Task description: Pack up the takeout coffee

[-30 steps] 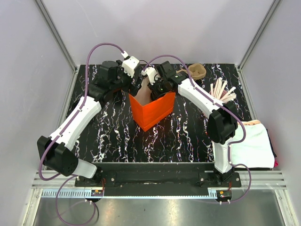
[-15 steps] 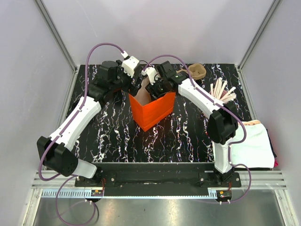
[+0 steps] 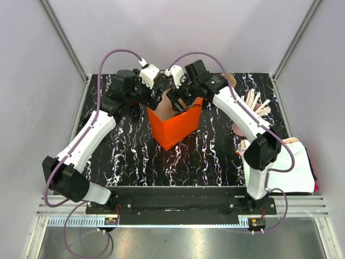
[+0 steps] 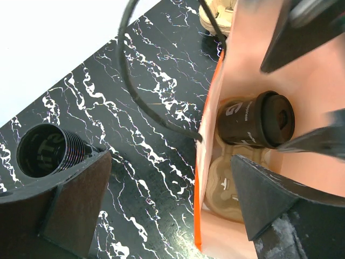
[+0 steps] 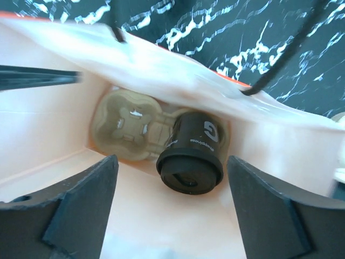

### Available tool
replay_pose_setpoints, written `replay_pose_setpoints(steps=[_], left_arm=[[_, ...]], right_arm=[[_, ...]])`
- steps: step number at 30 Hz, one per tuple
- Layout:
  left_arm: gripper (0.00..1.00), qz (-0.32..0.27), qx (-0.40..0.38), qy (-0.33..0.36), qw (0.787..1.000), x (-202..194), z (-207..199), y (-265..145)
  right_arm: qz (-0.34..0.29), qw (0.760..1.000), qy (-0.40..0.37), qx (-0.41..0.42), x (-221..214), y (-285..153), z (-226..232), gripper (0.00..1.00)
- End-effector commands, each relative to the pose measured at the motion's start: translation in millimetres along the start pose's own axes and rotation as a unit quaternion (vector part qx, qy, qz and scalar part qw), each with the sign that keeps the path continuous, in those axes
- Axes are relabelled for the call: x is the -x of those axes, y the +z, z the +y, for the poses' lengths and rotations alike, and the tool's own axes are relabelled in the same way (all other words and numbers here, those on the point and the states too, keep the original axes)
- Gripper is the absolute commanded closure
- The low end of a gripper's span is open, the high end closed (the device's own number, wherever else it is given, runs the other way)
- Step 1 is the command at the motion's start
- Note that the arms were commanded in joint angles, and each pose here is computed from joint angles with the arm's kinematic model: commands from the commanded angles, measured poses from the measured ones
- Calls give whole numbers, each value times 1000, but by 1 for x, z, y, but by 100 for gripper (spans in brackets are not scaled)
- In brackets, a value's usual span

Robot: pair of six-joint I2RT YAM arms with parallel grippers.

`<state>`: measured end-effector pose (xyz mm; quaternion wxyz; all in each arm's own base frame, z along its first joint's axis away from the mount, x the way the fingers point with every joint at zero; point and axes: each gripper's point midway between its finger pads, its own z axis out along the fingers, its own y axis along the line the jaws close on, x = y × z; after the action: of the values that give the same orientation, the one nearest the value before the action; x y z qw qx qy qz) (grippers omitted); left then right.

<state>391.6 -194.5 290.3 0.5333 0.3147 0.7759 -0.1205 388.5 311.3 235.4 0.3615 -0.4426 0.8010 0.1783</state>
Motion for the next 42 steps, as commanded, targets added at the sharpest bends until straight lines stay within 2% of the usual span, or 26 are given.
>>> replay_pose_setpoints(steps=[1, 9, 17, 25, 29, 34, 37, 41, 42], left_arm=[[1, -39, 11, 6, 999, 24, 6, -10], [1, -46, 11, 10, 999, 38, 8, -16], [1, -78, 24, 18, 997, 70, 13, -41], [1, -106, 57, -4, 993, 100, 22, -81], [1, -100, 116, -12, 988, 103, 41, -99], [1, -137, 162, -7, 977, 110, 57, -136], [1, -159, 191, -12, 969, 109, 68, -157], [1, -142, 194, -23, 970, 93, 77, -159], [1, -138, 187, -23, 972, 89, 78, -157]], right_arm=[[-61, 998, -24, 1, 40, -52, 9, 9], [-111, 992, -47, -22, 67, -100, 13, 0], [-165, 983, -54, -67, 92, -161, 12, 0], [-219, 962, -46, -159, 105, -234, -1, 0], [-250, 943, -40, -218, 106, -276, -9, 0], [-273, 926, -33, -258, 99, -307, -12, 0], [-283, 909, -23, -306, 93, -323, -24, 0], [-266, 873, -8, -408, 80, -338, -56, 0], [-256, 856, 6, -449, 73, -341, -69, 0]])
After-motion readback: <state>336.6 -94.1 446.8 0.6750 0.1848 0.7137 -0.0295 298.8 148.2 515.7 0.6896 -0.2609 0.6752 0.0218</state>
